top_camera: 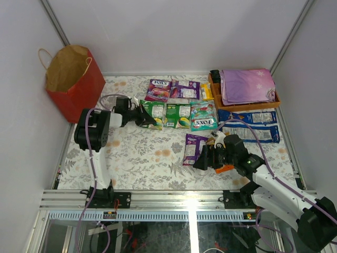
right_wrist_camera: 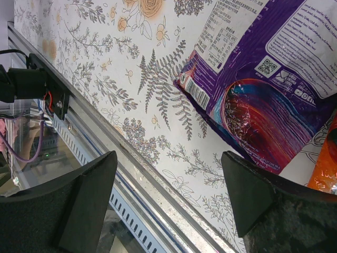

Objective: Take the snacks out of the paper bag

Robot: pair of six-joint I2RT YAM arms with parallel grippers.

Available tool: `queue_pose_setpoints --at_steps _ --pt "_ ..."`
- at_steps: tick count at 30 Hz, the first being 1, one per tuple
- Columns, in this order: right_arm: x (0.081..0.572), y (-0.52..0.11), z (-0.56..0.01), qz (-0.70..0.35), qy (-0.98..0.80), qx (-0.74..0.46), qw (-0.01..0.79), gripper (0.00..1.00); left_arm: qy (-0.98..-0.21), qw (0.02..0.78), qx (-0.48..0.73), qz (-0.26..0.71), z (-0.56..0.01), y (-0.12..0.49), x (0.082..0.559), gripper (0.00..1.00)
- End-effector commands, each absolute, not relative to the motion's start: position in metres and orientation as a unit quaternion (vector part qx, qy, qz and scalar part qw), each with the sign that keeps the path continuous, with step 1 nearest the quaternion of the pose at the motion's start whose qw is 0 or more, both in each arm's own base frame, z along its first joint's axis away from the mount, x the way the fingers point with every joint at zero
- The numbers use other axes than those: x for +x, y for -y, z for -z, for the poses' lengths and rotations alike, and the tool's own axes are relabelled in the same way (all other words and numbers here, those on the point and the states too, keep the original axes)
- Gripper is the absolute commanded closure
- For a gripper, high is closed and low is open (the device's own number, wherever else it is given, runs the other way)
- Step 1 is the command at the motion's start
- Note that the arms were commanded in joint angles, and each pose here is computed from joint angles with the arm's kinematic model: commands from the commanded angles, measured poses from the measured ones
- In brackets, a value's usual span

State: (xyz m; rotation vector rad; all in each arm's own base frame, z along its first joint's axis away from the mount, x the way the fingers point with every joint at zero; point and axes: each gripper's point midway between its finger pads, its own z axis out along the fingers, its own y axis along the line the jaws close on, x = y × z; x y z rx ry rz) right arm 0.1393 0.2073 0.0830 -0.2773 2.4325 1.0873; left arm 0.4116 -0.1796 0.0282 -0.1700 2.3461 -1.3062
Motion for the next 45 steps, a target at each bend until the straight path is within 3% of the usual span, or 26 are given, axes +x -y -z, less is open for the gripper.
queue_pose_setpoints --at_steps 1,7,11,27,36,40,42,45 --pt "0.144 -0.213 -0.095 -0.411 -0.872 -0.108 0.242 0.12 -0.853 0.233 -0.078 0.461 -0.028 0.170 0.413 1.00" --pt "0.144 -0.213 -0.096 -0.411 -0.872 -0.109 0.242 0.12 -0.819 0.275 -0.029 0.504 -0.093 0.177 0.425 1.00" --pt "0.143 -0.213 -0.095 -0.411 -0.873 -0.110 0.240 0.12 -0.808 0.275 -0.020 0.521 -0.104 0.172 0.427 1.00" --pt "0.145 -0.217 -0.095 -0.416 -0.872 -0.107 0.233 0.12 -0.751 0.196 -0.136 0.616 -0.028 0.155 0.402 1.00" --pt "0.146 -0.217 -0.095 -0.416 -0.872 -0.106 0.234 0.12 -0.761 0.260 -0.129 0.580 -0.073 0.148 0.415 1.00" --pt "0.153 -0.209 -0.097 -0.389 -0.881 -0.096 0.250 0.07 -0.760 0.303 -0.116 0.563 -0.108 0.150 0.418 1.00" --pt "0.159 -0.203 -0.099 -0.368 -0.887 -0.087 0.267 0.01 -0.763 0.326 -0.100 0.549 -0.126 0.155 0.416 0.91" --pt "0.169 -0.194 -0.105 -0.343 -0.889 -0.072 0.296 0.01 -0.784 0.358 -0.069 0.503 -0.145 0.178 0.406 0.49"
